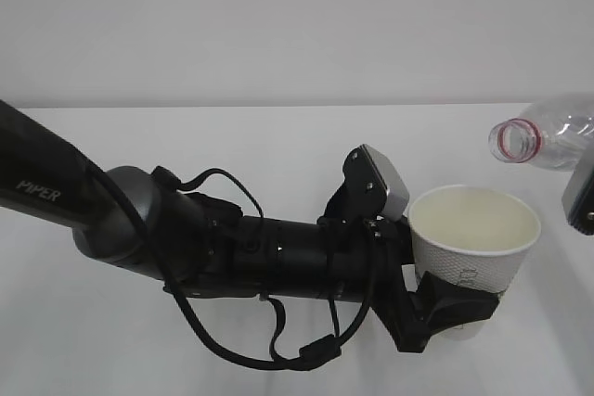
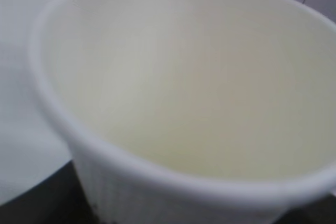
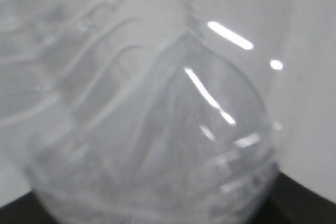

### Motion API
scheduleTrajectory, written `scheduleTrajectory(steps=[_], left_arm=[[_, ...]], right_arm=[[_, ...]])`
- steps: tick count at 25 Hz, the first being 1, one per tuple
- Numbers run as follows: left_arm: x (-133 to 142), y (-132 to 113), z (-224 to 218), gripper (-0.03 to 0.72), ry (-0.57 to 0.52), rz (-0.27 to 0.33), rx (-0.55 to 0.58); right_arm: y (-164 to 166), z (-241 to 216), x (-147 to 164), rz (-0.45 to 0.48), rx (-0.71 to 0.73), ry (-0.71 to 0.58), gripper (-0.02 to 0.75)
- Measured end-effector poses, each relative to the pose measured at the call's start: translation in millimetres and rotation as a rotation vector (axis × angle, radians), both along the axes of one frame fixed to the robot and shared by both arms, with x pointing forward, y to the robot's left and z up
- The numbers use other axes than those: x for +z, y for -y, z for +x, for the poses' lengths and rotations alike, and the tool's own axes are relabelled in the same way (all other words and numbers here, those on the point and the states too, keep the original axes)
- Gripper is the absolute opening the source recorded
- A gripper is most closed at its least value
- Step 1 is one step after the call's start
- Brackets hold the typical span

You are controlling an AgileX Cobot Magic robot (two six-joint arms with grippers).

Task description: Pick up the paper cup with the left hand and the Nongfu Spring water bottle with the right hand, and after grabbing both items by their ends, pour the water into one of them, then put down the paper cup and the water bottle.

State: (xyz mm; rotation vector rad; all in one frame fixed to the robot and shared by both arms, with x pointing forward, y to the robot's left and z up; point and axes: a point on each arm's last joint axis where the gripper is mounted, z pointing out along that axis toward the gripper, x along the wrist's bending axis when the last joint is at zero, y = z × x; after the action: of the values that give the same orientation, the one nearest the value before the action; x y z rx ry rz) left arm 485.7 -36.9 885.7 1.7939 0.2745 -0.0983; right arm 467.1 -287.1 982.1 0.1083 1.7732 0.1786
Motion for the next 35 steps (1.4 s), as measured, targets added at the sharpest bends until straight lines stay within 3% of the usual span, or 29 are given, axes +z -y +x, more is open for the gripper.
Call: scheduleTrajectory(steps=[23, 35], left_arm=[[0.0, 0.0, 0.0, 0.534, 0.0, 0.0, 0.0], [-0.1, 0.0, -0.2, 0.534, 0.001, 0.001, -0.002]], right_arm=[[1.1, 0.2, 0.5, -0.092, 0.006, 0.011, 0.463], [1.4, 0.2, 0.7, -0.095, 0.004, 0.012, 0.463]])
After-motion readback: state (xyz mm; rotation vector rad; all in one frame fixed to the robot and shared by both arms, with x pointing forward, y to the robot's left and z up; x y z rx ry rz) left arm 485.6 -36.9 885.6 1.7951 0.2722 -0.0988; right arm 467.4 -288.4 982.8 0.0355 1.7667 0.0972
